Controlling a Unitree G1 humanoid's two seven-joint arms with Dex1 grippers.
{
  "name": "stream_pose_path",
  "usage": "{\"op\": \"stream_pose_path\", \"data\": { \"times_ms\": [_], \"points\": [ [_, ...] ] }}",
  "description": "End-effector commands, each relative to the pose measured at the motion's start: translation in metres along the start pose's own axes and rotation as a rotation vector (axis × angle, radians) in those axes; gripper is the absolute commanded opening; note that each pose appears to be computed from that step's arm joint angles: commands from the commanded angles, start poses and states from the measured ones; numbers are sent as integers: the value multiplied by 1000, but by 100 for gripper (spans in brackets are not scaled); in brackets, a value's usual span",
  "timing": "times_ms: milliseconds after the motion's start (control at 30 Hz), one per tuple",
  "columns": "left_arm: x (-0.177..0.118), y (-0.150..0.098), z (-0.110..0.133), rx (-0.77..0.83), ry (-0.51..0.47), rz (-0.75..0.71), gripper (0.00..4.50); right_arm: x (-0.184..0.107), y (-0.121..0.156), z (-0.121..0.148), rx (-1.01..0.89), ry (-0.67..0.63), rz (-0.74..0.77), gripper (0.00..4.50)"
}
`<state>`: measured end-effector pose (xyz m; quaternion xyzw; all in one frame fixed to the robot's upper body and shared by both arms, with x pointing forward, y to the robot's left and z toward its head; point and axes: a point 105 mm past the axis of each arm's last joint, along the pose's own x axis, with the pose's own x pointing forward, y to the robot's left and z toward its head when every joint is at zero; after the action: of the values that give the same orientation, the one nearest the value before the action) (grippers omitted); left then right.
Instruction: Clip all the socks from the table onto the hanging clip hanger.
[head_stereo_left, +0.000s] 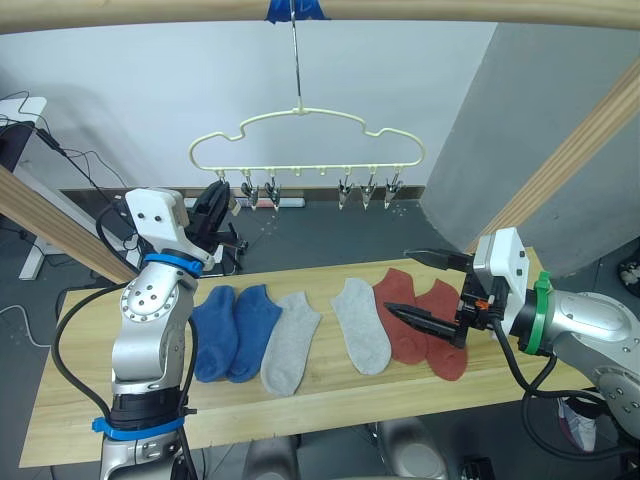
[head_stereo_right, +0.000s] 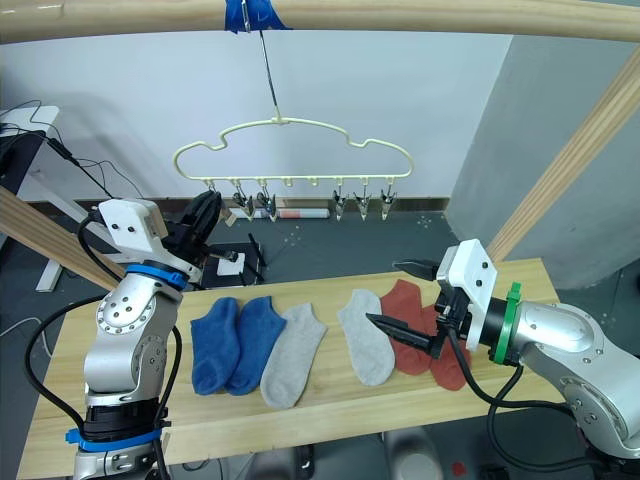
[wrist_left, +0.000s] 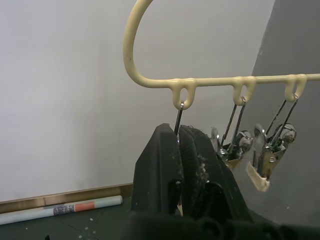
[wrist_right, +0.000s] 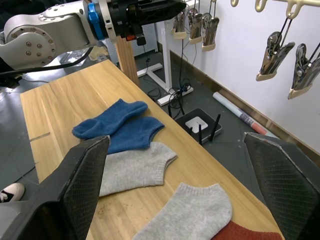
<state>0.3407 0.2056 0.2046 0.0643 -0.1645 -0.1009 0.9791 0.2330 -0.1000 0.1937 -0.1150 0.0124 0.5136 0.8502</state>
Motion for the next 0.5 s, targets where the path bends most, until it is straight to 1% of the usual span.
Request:
{"op": "stream_pose_path", "data": {
  "times_ms": [33, 67, 100, 200, 300, 400, 500],
  "points": [
    [-2, 2, 8, 14, -24, 2, 1, -10, -23, -39, -18, 170, -189, 450],
    [-3, 2, 8, 16, -21, 0, 1, -17, -36, -55, -24, 233, -289, 450],
    [-3, 1, 9, 18, -20, -5, 1, -24, -47, -71, -9, 266, -390, 450],
    [-4, -1, 10, 25, -17, -22, 1, -31, -62, -95, 12, 296, -556, 450],
    [-6, -2, 12, 26, -14, -29, 1, -33, -66, -105, 8, 319, -625, 450],
    [-7, -4, 12, 14, -3, -38, 1, -26, -68, -135, 89, 308, -708, 450],
    [-7, -5, 14, 2, 5, -50, 1, -21, -73, -157, 149, 307, -801, 450]
  ]
}}
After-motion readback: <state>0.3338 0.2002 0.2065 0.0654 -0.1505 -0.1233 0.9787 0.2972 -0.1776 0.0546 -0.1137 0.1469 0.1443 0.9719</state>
